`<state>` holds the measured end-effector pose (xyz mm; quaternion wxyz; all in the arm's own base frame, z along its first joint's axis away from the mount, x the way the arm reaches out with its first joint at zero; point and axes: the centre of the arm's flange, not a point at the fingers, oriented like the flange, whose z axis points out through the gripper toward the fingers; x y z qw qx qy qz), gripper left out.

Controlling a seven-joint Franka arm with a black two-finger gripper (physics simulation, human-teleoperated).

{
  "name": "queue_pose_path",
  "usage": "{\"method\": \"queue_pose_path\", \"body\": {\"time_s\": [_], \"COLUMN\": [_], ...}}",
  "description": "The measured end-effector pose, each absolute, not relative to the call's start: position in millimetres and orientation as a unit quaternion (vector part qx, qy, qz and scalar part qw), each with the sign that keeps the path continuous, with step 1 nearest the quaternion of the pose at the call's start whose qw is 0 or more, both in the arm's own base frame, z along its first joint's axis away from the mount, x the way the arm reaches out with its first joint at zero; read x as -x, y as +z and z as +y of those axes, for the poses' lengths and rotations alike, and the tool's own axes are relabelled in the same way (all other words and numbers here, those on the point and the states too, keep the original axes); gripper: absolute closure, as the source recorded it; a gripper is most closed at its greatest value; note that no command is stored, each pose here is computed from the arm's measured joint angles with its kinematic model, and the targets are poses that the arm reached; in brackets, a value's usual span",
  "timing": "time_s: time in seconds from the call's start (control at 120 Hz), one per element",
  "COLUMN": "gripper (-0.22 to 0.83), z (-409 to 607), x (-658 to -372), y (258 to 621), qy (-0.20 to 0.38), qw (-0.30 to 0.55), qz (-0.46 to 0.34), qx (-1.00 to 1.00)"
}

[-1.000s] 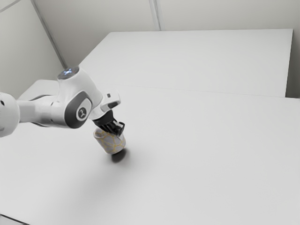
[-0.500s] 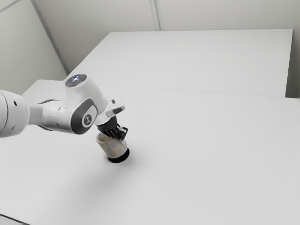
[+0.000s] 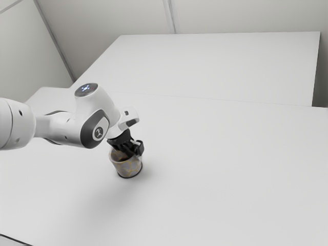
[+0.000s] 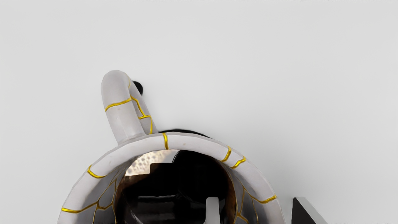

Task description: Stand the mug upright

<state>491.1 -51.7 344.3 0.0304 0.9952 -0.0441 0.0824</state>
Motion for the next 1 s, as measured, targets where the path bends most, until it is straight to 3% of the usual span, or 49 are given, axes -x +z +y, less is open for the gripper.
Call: {"method": "queue_pose_path", "body": {"time_s": [0.15,0.333,1.0], "gripper": [0.22,0.11,0.02], "z": [-54.7,-56.4,-57.2], "x": [-490.3,-490.6,-553.9], "y": [360.9,394.7,565.2], "qy": [0.097,0.104,0.032], "qw": [0.031,0.034,0.049], "qz": [-0.05,-0.054,-0.075], "qx": [-0.994,-0.992,-0.995]}}
